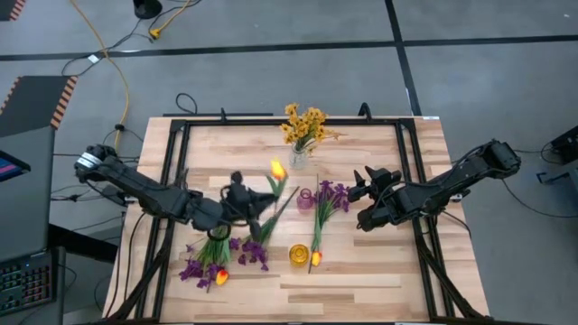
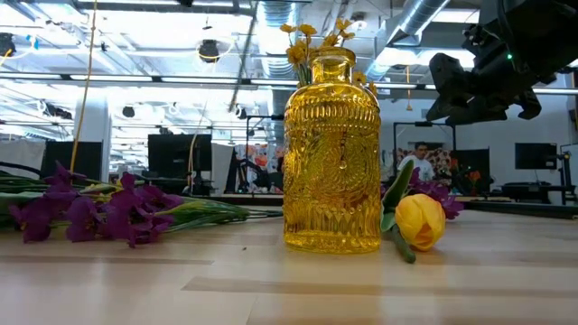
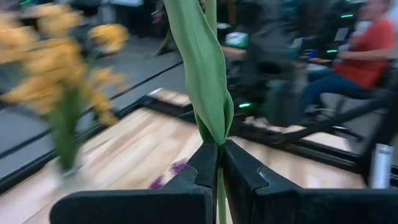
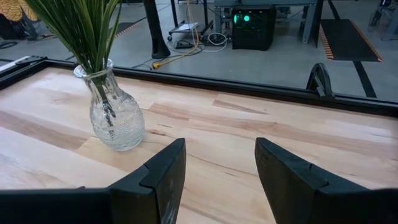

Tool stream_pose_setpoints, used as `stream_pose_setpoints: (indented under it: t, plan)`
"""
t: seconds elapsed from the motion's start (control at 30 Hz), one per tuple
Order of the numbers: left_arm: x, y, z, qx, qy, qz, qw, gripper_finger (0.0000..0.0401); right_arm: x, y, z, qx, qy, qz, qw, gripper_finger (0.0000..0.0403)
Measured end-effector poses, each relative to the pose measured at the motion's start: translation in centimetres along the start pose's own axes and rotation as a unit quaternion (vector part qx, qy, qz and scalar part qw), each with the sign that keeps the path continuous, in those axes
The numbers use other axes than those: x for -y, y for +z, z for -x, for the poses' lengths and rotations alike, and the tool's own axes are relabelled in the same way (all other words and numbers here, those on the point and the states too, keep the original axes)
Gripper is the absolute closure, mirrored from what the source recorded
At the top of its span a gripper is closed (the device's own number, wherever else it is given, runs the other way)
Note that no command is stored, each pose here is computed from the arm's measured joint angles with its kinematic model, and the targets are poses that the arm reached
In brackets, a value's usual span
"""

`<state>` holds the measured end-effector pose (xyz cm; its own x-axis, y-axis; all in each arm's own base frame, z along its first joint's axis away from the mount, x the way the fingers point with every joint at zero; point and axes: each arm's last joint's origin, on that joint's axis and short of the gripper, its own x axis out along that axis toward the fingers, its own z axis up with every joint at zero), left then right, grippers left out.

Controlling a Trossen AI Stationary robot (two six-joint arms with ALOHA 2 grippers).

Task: Sort flowers into vase by color
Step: Put the middle yellow tulip into the yellow vase

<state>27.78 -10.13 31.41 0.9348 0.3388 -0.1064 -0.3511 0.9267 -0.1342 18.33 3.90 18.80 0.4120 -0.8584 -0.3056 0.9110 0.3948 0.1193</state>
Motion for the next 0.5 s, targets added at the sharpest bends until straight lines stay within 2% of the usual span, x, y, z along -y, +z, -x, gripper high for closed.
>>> stream_pose_setpoints:
  t: [0.27, 0.5]
  plan:
    - [3.1, -0.6, -1.1, 0.079, -0.115, -0.005, 0.990, 0.0399, 0.0, 0.0, 0.0, -0.008, 0.001, 0.000, 1.000, 0.0184]
    - [3.7, -0.7, -1.2, 0.090, -0.153, 0.009, 0.984, 0.0399, 0.0, -0.1, 0.0, -0.009, 0.001, 0.000, 1.000, 0.0184]
